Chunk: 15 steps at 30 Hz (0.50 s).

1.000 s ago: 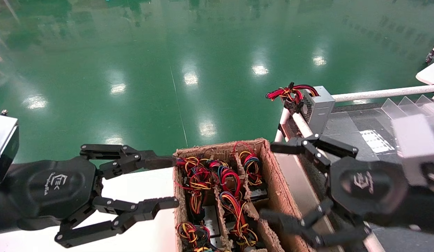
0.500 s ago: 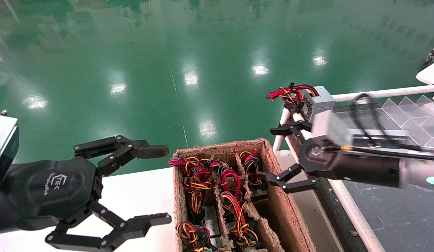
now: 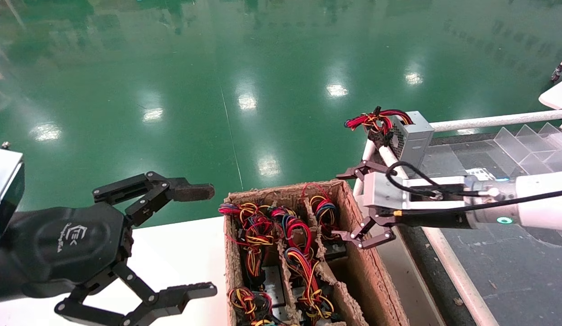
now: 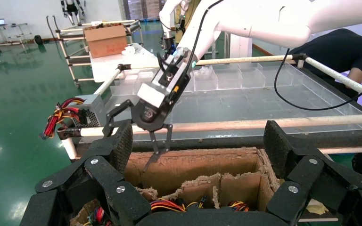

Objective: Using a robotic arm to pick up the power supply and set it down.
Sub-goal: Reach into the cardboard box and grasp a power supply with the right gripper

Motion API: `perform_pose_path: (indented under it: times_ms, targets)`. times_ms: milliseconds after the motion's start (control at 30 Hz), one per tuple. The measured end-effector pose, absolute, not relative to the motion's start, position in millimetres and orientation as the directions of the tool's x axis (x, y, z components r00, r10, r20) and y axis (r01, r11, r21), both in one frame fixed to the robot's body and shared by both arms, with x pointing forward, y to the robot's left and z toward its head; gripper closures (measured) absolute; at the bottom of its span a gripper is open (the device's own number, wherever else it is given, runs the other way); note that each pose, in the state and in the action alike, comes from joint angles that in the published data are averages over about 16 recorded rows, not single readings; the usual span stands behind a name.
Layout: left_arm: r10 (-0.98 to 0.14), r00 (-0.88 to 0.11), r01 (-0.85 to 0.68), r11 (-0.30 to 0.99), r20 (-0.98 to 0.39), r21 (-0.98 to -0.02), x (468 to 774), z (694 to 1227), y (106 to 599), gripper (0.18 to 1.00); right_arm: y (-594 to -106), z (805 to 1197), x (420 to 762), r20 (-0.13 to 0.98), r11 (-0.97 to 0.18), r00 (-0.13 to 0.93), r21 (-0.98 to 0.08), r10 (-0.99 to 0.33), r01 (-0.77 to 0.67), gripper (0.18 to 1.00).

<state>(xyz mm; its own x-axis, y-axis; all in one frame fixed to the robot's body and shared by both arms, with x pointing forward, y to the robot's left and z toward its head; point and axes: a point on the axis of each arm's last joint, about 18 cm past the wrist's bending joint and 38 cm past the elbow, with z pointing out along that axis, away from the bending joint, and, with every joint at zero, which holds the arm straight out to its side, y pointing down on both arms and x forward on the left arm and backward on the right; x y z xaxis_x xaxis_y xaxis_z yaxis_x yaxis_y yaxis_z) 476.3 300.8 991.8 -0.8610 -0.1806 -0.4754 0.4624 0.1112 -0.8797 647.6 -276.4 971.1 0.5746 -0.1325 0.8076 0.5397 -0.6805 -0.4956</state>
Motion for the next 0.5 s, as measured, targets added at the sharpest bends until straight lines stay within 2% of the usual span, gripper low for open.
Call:
perform_pose_path:
  times_ms: [500]
  targets:
    - [-0.181,-0.861,0.462,0.111,-0.475,-0.88,476.3,991.8,300.8,0.184,-261.3,960.9,674.5,0.872,-0.745,0.487,-0.354,-0.045,0.565,0.187]
